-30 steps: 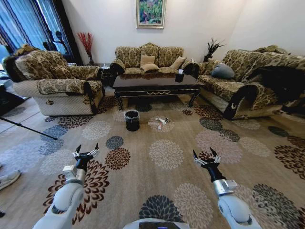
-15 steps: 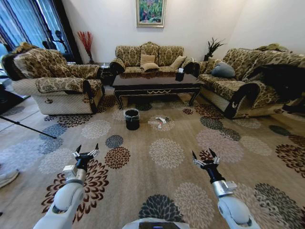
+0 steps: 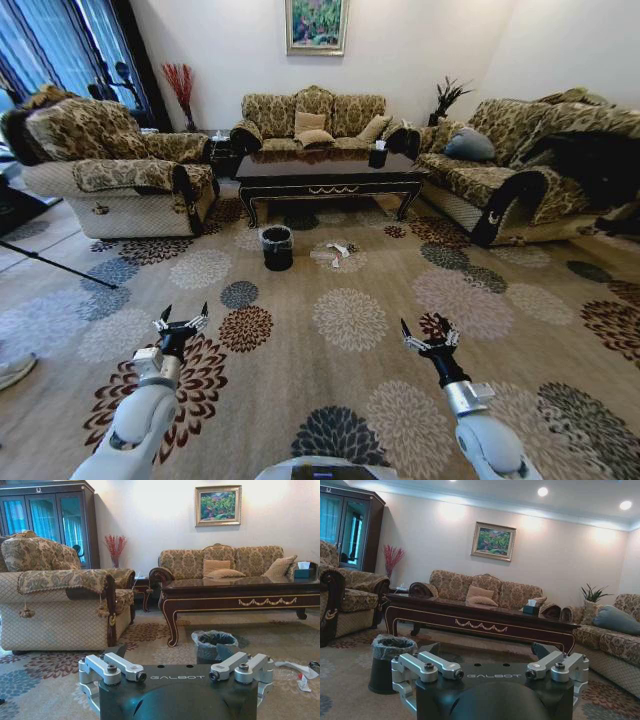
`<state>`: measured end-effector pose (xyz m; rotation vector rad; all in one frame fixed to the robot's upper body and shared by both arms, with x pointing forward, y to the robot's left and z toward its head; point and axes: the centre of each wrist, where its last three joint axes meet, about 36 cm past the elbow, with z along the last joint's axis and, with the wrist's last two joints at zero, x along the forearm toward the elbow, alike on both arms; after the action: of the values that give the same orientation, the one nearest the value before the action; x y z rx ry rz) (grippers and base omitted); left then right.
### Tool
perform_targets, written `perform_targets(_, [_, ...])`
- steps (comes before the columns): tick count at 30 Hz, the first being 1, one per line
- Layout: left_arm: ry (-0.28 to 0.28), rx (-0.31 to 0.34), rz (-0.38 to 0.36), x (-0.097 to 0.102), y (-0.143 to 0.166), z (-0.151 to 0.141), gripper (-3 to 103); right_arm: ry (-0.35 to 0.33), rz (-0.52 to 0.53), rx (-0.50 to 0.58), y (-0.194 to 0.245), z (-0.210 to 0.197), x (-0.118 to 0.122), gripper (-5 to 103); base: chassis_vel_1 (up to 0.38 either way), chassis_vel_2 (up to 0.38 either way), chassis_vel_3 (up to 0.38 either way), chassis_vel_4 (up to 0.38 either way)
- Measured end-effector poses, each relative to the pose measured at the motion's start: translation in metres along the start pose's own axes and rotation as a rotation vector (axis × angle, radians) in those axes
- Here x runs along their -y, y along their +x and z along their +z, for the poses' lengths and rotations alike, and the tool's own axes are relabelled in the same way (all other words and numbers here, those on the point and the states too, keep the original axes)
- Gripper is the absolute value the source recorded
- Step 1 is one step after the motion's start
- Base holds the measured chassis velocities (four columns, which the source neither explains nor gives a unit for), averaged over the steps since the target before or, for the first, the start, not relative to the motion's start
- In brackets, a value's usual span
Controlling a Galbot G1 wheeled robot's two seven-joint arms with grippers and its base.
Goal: Move to the front of the table and pick up the trash from the floor, then place it into the trash bin.
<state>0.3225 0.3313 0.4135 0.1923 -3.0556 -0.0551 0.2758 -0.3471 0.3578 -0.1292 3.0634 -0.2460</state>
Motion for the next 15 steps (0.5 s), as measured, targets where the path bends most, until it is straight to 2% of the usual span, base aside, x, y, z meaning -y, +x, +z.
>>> perform_targets(15, [0.003,0.001,0.003,0.0015,0.0005,-0.0006,100,0.002,-0.003,0.001,-0.0016,-0.0005,0.0003,100,0.000,0.000,0.000,0.000])
